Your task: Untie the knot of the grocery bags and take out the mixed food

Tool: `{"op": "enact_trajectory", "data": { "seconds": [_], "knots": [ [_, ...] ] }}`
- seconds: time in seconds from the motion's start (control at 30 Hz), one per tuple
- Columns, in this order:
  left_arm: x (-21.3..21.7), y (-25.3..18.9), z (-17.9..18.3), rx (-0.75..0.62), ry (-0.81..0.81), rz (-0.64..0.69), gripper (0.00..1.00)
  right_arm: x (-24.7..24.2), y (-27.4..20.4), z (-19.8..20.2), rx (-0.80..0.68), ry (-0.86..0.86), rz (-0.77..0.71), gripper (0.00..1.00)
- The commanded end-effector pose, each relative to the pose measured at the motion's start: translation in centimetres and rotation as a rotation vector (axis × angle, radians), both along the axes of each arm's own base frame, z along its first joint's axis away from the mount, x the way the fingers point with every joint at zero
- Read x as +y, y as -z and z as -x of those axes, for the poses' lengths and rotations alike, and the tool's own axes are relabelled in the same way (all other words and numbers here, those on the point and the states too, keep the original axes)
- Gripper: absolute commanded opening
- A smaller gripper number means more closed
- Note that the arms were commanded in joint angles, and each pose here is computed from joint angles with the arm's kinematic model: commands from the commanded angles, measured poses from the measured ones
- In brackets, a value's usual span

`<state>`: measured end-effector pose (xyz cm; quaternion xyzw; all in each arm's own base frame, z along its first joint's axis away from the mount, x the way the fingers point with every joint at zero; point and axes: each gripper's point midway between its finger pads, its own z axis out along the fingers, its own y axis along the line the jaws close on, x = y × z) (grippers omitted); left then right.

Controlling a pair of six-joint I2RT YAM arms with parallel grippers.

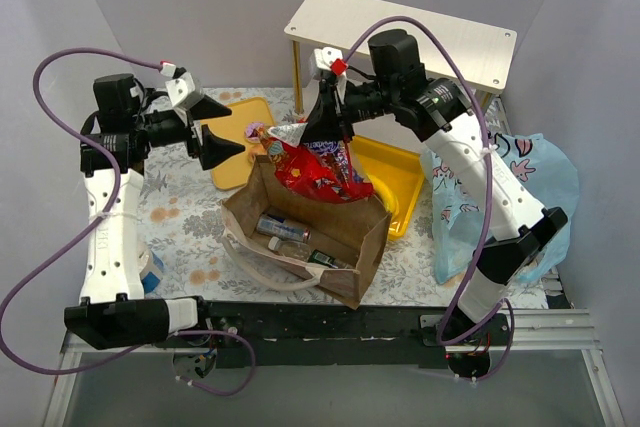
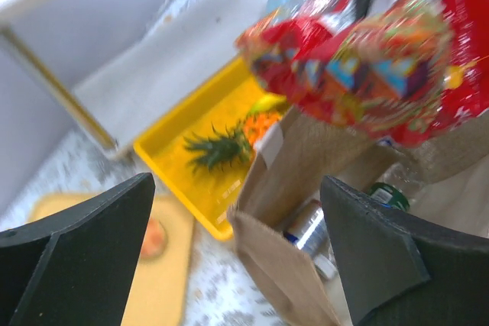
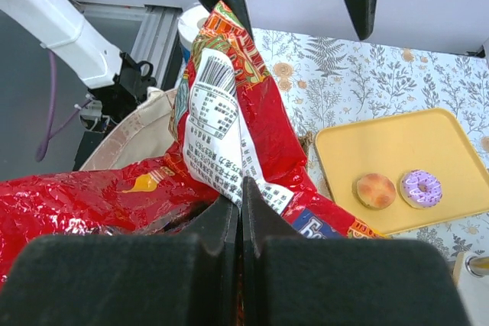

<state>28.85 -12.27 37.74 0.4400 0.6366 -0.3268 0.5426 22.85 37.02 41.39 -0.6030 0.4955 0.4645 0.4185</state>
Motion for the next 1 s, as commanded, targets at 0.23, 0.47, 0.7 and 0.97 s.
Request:
{"op": "enact_trajectory", "data": {
  "seconds": [0.23, 0.47, 0.7, 0.97],
  "knots": [
    [-6.5, -6.9, 1.6, -0.252, 0.272, 0.092, 0.83, 0.4, -2.8, 1.2, 0.005, -0.097, -0.127, 0.01],
    [-8.2, -7.6, 3.1, -0.187, 0.392, 0.141, 0.37, 1.1, -1.8, 0.1, 0.029, -0.068, -0.115, 0.01],
    [-9.7, -7.8, 3.9, -0.162, 0.412, 0.153, 0.00, 1.6, -0.3, -1.4, 0.058, -0.036, -0.088, 0.01],
    [-6.6, -8.0, 0.2, -0.359, 0.166, 0.018, 0.46, 0.4, -2.4, -1.6, -0.003, -0.028, -0.115, 0.01]
  ]
}}
